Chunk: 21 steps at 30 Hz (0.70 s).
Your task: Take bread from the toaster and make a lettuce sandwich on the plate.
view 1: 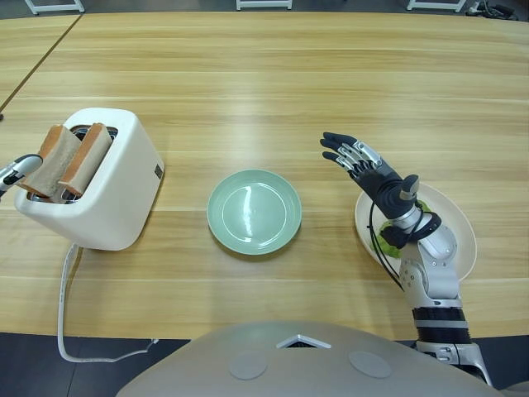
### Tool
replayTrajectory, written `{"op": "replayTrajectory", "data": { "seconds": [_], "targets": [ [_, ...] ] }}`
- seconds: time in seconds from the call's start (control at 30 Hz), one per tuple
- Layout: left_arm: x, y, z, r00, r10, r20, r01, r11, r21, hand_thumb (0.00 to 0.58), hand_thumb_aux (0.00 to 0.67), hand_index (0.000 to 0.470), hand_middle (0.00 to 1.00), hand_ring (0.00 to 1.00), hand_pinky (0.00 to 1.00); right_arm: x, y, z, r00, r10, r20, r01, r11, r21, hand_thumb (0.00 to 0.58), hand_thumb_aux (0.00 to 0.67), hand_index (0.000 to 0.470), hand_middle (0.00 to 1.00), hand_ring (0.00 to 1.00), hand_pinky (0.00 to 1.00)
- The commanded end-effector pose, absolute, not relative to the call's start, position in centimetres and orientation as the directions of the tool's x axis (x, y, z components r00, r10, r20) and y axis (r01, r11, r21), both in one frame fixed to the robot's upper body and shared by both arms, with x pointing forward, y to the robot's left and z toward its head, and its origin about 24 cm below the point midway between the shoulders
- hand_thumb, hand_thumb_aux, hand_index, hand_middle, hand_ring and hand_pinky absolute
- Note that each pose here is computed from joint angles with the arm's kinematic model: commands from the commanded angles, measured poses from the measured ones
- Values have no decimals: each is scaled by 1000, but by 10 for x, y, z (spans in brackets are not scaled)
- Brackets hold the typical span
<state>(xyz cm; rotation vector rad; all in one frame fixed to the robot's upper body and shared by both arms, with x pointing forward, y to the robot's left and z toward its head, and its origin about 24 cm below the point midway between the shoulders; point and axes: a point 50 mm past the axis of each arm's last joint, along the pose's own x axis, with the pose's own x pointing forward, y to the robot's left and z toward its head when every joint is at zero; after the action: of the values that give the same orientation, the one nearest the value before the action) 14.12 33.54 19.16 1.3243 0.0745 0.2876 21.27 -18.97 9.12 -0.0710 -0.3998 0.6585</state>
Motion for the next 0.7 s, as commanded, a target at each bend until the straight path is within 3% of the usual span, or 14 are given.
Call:
{"op": "replayTrajectory", "data": {
  "seconds": [0.03,0.23,0.37,0.5,0.57,0.7],
  "targets": [
    [144,342,174,965,260,13,-70,211,975,53,32,22,0,0,0,212,-190,92,723,600,342,-570,798,-195,0,0,0,0,0,0],
    [146,360,172,948,319,14,-68,160,985,198,126,88,0,0,0,208,-192,93,730,592,343,-559,805,-199,0,0,0,0,0,0],
    [145,368,175,939,342,36,-86,132,987,187,118,83,0,0,0,208,-192,93,731,590,342,-557,806,-199,0,0,0,0,0,0],
    [147,368,173,942,335,28,-79,138,987,374,271,190,0,0,0,207,-193,94,732,589,342,-555,807,-200,0,0,0,0,0,0],
    [148,366,170,948,319,11,-64,153,986,395,292,205,0,0,0,207,-193,94,732,589,343,-555,807,-201,0,0,0,0,0,0],
    [150,361,163,959,285,-18,-41,201,979,366,263,184,0,0,0,206,-192,94,731,590,343,-556,806,-202,0,0,0,0,0,0]
  ]
}}
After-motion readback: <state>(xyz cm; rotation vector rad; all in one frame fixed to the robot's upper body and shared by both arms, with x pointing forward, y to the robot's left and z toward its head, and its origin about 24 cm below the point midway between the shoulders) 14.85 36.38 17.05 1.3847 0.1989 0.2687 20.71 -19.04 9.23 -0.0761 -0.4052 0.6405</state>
